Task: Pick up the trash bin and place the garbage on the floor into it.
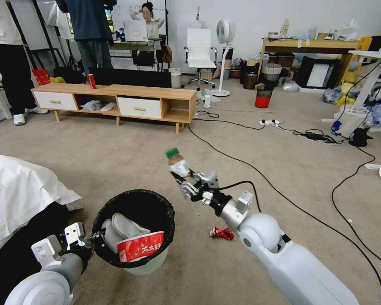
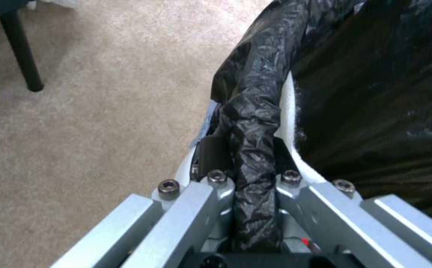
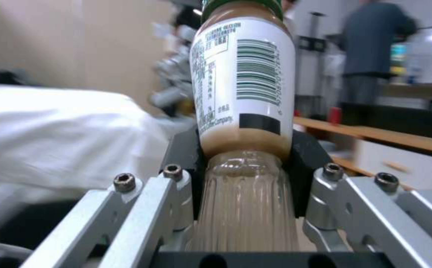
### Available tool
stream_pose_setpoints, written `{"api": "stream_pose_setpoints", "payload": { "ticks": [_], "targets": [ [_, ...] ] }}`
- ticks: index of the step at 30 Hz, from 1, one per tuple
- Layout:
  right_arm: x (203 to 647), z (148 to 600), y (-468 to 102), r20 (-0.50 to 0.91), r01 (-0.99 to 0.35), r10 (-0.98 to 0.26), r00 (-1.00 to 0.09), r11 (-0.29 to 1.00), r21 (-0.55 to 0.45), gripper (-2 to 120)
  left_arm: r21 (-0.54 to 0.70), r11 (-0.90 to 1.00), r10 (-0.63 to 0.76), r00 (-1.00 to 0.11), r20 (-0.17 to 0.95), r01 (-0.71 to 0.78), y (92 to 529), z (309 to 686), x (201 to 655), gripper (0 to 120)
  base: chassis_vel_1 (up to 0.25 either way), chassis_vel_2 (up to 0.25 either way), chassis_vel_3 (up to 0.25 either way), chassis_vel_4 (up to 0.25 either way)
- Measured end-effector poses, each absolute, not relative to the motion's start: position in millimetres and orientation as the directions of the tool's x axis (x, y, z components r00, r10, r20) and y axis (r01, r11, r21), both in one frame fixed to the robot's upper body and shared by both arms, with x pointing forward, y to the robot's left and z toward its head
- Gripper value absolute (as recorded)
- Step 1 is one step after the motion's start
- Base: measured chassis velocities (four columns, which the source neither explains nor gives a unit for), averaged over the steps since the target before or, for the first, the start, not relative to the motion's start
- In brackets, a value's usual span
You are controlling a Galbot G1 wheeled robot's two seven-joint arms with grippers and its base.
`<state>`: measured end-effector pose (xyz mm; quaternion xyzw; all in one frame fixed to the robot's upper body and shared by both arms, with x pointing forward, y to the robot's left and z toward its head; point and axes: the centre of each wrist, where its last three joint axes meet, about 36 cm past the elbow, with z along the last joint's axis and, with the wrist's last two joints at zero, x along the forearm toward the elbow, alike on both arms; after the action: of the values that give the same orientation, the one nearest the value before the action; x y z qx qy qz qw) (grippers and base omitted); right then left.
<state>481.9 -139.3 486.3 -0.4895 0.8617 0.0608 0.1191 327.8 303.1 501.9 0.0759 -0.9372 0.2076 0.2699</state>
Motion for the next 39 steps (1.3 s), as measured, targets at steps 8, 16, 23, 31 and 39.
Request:
{"api": "stream_pose_setpoints", "payload": {
  "ticks": [8, 16, 23, 31, 39],
  "targets": [
    [486, 502, -97, -0.317, -0.938, -0.887, -0.337, 0.347, 0.028, 28, -0.344, 0.908, -0.016, -0.840, 0.542, -0.238, 305, 501, 334, 3, 0.000, 0.000, 0.000, 0.000],
    [483, 500, -75, -0.292, -0.956, -0.912, -0.288, 0.290, 0.038, 28, -0.342, 0.908, -0.015, -0.837, 0.547, -0.240, 307, 498, 334, 3, 0.000, 0.000, 0.000, 0.000],
    [476, 479, -69, -0.224, -0.956, -0.929, -0.294, 0.282, 0.087, 28, -0.340, 0.910, -0.012, -0.833, 0.553, -0.239, 306, 493, 335, 3, 0.000, 0.000, 0.000, 0.000],
    [479, 450, -71, -0.157, -0.943, -0.930, -0.332, 0.320, 0.096, 28, -0.341, 0.910, -0.014, -0.839, 0.545, -0.237, 308, 496, 333, 3, 0.000, 0.000, 0.000, 0.000],
    [484, 431, -78, -0.106, -0.930, -0.925, -0.365, 0.357, 0.084, 28, -0.344, 0.907, -0.016, -0.838, 0.546, -0.242, 307, 494, 333, 3, 0.000, 0.000, 0.000, 0.000]
  ]
}}
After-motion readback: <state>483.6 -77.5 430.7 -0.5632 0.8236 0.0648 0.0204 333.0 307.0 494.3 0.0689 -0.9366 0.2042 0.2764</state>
